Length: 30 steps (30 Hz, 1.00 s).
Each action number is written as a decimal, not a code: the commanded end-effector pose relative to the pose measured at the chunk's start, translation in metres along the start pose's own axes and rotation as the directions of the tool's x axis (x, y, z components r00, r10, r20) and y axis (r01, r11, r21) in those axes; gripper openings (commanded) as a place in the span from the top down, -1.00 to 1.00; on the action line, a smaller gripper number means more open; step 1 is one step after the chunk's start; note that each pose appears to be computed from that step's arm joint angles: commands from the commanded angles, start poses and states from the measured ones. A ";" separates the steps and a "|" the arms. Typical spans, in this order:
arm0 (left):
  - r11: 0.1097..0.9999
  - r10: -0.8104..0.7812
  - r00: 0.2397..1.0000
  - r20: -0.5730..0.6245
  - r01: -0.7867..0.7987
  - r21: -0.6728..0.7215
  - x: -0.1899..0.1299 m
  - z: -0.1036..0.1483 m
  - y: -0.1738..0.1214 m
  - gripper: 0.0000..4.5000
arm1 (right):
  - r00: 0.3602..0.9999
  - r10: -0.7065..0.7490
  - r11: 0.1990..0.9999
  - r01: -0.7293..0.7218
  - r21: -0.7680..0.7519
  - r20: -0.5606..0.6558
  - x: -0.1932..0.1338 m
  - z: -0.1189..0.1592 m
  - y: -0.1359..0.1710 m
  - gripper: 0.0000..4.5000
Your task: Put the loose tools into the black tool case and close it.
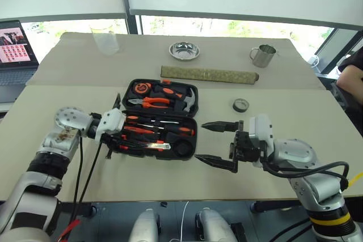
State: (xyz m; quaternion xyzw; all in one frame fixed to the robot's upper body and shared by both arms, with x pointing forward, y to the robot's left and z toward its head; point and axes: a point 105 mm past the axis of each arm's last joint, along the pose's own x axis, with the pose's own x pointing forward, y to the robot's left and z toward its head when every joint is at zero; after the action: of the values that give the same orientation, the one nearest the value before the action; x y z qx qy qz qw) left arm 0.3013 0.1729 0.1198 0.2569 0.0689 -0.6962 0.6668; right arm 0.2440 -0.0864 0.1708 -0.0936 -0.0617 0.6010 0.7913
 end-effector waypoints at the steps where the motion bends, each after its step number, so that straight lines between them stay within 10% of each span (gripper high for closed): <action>1: 0.996 0.086 0.996 -0.039 -0.085 0.024 -0.001 -0.007 0.008 0.98 | 1.000 -0.003 0.999 0.004 -0.038 0.016 -0.001 0.005 0.000 -1.00; 12: 0.969 0.129 0.990 -0.061 -0.139 -0.205 0.013 -0.032 0.003 0.98 | 1.000 0.005 1.000 -0.005 -0.025 0.020 -0.003 0.005 0.004 -1.00; 22: 0.988 0.152 0.980 0.126 -0.151 -0.014 0.001 0.015 0.016 0.98 | 0.999 0.012 1.000 -0.012 0.006 0.035 -0.006 0.004 0.009 -1.00; 30: 0.990 0.135 0.991 -0.004 -0.135 -0.032 0.011 -0.012 0.011 0.98 | 0.999 0.018 1.000 -0.018 0.004 0.040 -0.003 0.004 0.008 -1.00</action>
State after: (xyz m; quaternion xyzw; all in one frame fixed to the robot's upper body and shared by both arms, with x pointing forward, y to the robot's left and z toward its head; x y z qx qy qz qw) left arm 0.3173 0.1670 0.1115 0.2447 0.0556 -0.6463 0.7206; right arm 0.2364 -0.0878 0.1630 -0.0729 -0.0514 0.6073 0.7895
